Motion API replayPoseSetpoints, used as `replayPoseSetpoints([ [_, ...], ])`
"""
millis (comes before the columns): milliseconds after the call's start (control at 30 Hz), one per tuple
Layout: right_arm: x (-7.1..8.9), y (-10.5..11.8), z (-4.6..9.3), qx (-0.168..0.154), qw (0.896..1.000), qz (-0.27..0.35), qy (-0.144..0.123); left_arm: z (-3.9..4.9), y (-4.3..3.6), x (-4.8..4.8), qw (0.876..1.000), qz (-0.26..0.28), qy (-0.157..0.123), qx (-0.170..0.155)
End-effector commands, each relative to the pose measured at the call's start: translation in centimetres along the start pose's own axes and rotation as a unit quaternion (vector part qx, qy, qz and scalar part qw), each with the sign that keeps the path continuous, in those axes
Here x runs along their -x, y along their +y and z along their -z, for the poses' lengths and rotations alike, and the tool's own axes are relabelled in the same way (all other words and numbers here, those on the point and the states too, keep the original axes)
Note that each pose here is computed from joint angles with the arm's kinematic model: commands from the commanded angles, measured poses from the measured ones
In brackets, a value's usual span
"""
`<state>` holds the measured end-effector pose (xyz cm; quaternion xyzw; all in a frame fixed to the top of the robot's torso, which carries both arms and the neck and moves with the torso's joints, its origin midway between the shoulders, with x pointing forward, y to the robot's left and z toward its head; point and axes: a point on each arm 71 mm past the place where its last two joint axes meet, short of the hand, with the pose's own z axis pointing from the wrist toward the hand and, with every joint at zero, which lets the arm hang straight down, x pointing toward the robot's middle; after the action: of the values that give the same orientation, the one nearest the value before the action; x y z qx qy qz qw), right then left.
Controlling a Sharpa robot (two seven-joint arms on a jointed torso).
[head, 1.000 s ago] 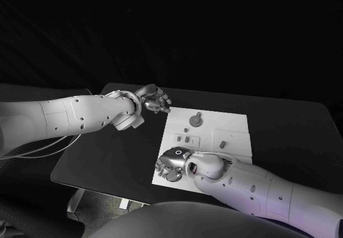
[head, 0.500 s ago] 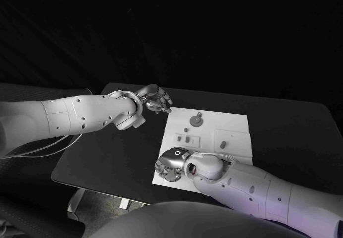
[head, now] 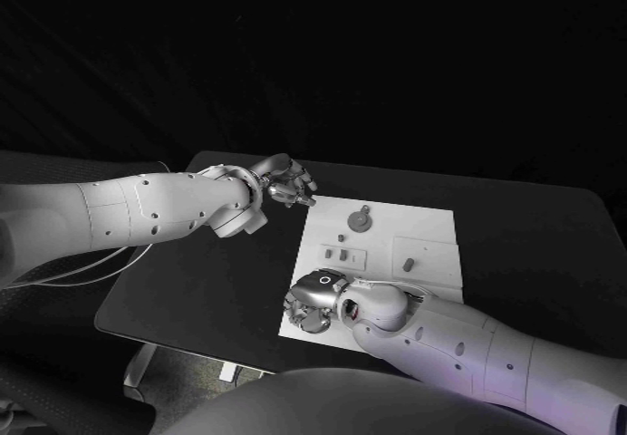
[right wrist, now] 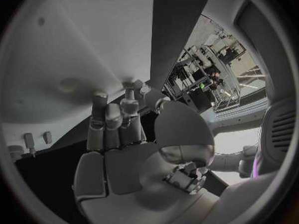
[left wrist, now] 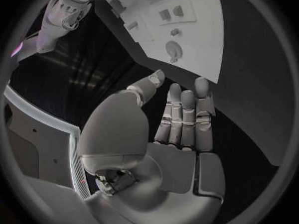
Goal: Assemble the parts on the task board
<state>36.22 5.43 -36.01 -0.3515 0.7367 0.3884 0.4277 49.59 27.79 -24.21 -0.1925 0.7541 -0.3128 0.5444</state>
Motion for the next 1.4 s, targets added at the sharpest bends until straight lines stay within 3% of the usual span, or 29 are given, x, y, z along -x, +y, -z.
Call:
replayPoseSetpoints([
  [33,-0.76,-0.45,0.17,-0.021,1.0,0.011,0.013,-0.07,-0.22,-0.08,1.0,0.006,0.004,-0.003],
  [833,-0.38,-0.31,0.3,-0.026,1.0,0.009,-0.016,0.0,-0.11,0.01,1.0,0.006,0.003,-0.002],
  [1400,0.0,-0.56,0.84,-0.031,0.998,0.0,-0.05,0.15,0.16,0.29,1.0,0.006,-0.001,0.0],
])
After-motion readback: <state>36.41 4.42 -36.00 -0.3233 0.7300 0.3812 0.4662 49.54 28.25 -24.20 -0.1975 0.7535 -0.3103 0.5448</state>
